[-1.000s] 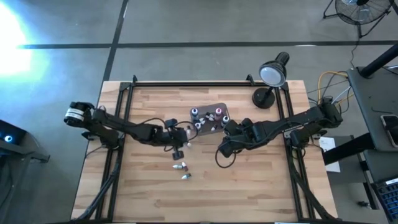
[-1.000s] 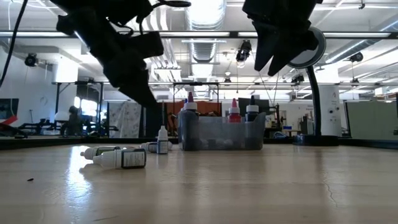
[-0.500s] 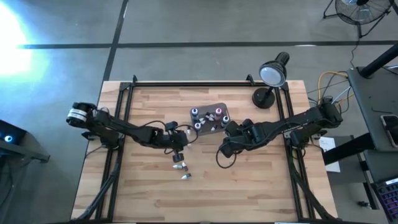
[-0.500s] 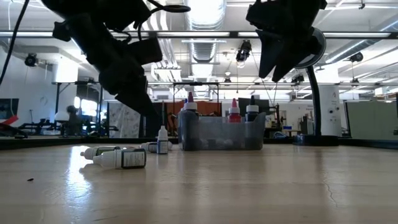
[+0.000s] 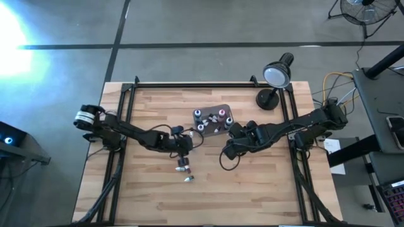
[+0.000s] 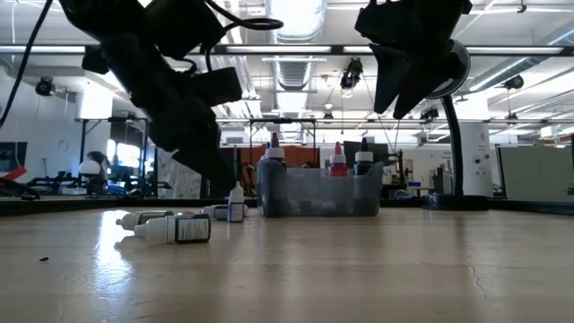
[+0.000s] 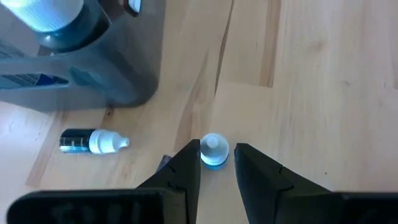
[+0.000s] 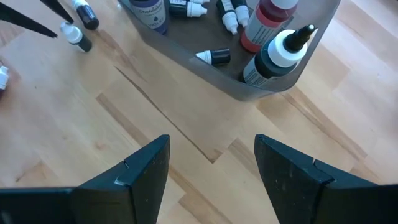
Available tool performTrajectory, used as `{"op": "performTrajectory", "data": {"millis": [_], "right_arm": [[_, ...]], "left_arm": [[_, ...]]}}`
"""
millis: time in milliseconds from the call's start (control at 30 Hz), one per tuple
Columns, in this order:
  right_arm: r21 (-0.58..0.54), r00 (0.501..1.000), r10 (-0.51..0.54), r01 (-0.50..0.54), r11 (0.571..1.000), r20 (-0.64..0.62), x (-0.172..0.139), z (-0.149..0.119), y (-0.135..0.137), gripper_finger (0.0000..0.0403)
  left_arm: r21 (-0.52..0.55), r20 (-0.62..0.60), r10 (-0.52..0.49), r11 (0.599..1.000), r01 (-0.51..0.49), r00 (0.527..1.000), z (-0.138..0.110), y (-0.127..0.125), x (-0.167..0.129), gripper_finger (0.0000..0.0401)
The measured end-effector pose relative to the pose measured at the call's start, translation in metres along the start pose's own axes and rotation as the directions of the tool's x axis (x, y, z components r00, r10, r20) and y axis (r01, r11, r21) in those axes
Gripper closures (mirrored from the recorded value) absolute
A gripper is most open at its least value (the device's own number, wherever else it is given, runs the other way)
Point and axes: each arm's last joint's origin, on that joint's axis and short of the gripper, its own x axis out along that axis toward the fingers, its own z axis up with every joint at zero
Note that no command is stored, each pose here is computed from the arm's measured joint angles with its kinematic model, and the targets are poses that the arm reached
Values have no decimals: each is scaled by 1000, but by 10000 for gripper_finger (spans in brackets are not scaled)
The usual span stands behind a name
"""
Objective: Pick & Place food coloring
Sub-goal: Put the small blue food coloring bottle into the black transparent bin
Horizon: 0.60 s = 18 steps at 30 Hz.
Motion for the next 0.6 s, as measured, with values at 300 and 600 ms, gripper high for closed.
{"op": "performTrajectory", "data": {"millis": [300,600], "right_arm": [[-17,1000,-1,1,1000,-1,0,0,0,174],[-16,1000,-1,1,1000,0,0,0,0,174]], "left_arm": [[-2,6,-1,1000,1,1000,-1,-2,7,325],[-1,2,0,1000,0,1000,-5,-4,16,325]]}}
